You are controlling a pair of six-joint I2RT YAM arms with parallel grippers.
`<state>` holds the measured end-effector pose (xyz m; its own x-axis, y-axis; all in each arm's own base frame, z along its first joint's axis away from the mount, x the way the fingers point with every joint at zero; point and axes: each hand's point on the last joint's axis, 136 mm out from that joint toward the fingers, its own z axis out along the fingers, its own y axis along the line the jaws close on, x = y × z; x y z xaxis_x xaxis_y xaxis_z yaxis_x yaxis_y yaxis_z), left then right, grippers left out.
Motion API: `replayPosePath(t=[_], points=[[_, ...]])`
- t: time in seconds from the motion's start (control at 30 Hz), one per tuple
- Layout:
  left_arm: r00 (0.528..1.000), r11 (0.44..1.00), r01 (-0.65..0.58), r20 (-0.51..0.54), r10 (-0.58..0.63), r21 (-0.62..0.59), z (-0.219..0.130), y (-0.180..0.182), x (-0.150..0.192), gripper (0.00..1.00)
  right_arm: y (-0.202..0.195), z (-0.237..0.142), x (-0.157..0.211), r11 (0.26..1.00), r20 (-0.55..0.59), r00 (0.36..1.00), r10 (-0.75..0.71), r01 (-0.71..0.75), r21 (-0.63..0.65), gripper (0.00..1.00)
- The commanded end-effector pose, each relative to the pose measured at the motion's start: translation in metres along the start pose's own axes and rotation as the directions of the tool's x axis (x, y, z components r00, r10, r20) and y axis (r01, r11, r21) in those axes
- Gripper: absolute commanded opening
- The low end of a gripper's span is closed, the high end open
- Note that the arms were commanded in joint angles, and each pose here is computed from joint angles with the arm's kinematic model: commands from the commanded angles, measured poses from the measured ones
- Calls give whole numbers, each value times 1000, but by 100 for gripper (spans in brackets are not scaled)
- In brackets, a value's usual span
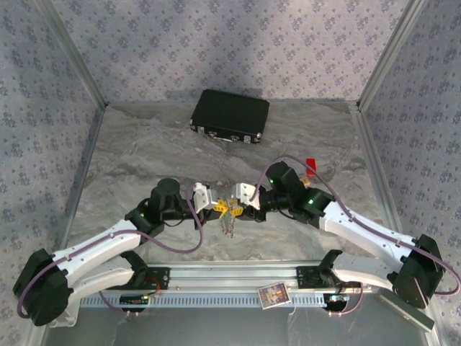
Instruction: Put the keys on the keyring
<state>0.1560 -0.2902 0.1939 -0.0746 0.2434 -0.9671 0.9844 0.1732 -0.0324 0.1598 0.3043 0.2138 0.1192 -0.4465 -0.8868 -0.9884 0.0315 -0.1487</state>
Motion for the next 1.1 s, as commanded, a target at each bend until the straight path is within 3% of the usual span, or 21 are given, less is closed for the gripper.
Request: replayPosePath(t=[0.0,0.2,0.5,0.6,0.67,0.7,0.9,1.07], points=[[993,1000,-26,112,24,17,-3,-4,-25,0,0,-2,-12,1000,78,997,20,-20,-7,28],[990,999,-28,142,23,34,-4,-8,-28,0,-5,3,-5,999,66,997,31,-32,15,21],[986,999,-36,163,30,35,-6,-9,-33,0,-3,6,-8,999,68,997,31,-30,-17,0],[990,999,-31,140,27,22,-6,-7,-30,3,-2,5,-7,1000,36,999,18,-17,-22,0],[996,1000,-25,90,26,-9,-5,-1,-24,19,-2,3,-6,1000,7,1000,-5,5,-22,0],[998,999,-27,63,28,-20,-6,1,-21,22,-2,1,-5,1000,-15,1000,-17,16,-22,0],[997,999,-52,-49,51,-15,-5,2,-9,22,1,-2,-6,996,-110,992,-68,62,-61,0],[997,998,-55,-53,55,16,-4,-1,-13,20,3,3,-11,992,-129,986,-108,98,-80,0]])
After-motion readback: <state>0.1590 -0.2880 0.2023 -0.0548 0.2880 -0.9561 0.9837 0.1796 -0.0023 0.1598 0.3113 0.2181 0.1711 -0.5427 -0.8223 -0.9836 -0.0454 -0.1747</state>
